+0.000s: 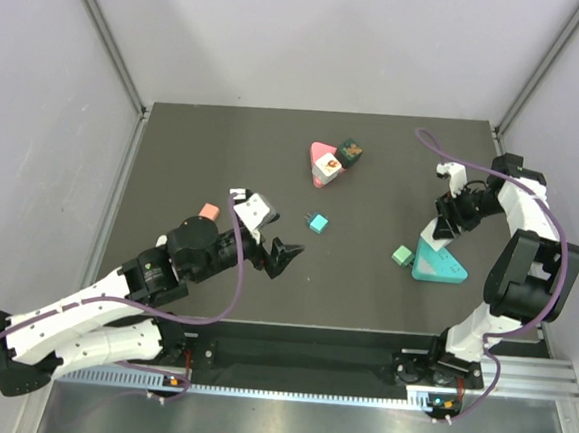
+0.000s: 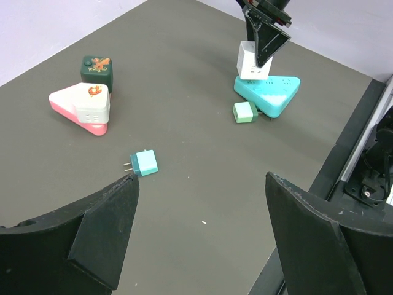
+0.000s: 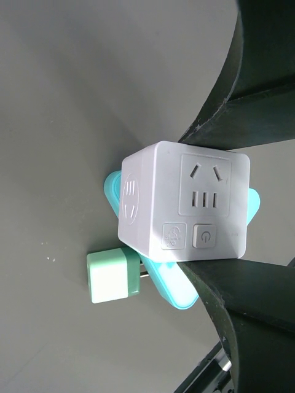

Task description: Insert the plug

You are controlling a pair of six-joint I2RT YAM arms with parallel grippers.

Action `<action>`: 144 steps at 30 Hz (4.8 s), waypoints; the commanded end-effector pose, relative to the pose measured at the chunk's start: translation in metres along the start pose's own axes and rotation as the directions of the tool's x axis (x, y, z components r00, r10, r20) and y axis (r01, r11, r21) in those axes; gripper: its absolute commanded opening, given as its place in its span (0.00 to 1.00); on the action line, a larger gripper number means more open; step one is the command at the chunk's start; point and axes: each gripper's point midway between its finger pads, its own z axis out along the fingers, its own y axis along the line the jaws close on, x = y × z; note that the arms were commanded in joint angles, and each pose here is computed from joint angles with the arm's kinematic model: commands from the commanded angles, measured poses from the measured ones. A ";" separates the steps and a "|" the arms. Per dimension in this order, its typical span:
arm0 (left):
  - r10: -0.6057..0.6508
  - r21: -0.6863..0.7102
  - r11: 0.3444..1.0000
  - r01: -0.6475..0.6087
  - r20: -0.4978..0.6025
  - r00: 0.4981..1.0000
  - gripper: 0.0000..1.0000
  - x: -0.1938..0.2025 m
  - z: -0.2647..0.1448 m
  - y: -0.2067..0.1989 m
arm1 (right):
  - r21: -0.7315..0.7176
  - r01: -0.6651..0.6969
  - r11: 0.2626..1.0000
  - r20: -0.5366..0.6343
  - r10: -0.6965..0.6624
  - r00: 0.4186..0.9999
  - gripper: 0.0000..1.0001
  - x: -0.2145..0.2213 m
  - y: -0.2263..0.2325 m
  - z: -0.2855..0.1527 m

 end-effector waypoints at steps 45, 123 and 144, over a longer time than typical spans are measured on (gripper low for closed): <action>-0.016 0.034 0.999 0.013 0.095 0.995 0.87 -0.024 -0.009 -0.006 | -0.076 -0.051 0.996 -0.068 0.046 0.997 0.00 0.025 0.022 0.039; -0.324 -0.424 0.895 0.137 -0.409 0.853 0.76 0.132 0.147 0.105 | 0.430 -0.762 0.484 0.512 0.564 0.648 0.15 -0.080 -0.086 -0.038; -0.233 -0.350 0.937 0.014 -0.592 0.772 0.78 0.203 0.194 0.114 | 0.268 -0.769 0.581 0.620 0.506 0.599 0.60 -0.125 -0.036 -0.086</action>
